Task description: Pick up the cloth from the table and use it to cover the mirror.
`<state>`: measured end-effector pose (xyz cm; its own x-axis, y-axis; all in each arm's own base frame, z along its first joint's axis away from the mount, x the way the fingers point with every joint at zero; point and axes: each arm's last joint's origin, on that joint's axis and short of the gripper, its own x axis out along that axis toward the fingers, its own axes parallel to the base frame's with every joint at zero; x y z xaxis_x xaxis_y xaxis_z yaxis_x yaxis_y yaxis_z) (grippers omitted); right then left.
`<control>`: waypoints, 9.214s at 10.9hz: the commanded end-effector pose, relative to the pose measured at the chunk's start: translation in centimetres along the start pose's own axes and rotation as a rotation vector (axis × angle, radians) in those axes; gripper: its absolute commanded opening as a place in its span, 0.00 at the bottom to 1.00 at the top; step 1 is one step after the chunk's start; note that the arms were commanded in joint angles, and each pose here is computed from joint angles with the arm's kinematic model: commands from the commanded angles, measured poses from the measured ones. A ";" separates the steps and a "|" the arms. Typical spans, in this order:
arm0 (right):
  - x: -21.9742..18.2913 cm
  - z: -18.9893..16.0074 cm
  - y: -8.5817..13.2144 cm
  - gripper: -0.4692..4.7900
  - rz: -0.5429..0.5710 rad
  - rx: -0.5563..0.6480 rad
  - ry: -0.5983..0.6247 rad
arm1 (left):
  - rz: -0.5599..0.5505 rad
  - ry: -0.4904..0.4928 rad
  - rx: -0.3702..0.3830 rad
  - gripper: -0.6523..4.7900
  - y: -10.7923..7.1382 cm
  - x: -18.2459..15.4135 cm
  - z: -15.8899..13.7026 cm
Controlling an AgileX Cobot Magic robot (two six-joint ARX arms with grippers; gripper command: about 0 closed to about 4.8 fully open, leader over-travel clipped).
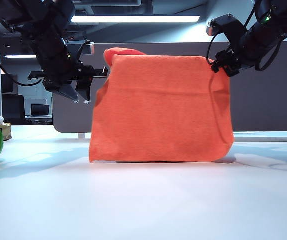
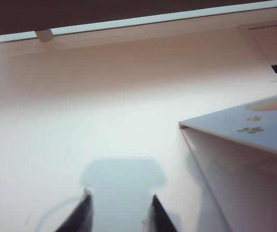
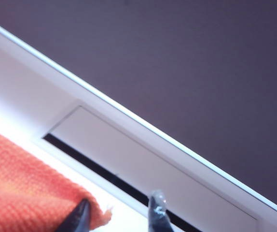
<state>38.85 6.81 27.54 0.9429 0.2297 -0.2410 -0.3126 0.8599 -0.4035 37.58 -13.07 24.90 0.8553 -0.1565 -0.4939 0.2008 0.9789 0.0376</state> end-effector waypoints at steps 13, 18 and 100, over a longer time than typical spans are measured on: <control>-3.7 4.5 -0.7 0.44 0.096 0.005 -0.221 | -0.014 0.033 0.008 0.33 0.0 -0.1 -0.2; -5.9 6.0 -1.7 0.08 -0.054 0.046 -0.203 | -0.028 -0.033 -0.008 0.11 0.1 -1.4 1.1; -27.0 -15.0 6.8 0.09 -0.304 0.489 -0.297 | 0.095 -0.597 -0.051 0.11 6.7 -22.2 -21.5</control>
<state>9.60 -0.35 17.72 0.9966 -0.0025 0.0824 -0.0015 0.9988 0.0482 9.70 -0.22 17.26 0.9929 -0.0964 0.0699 0.0959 0.9953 0.0102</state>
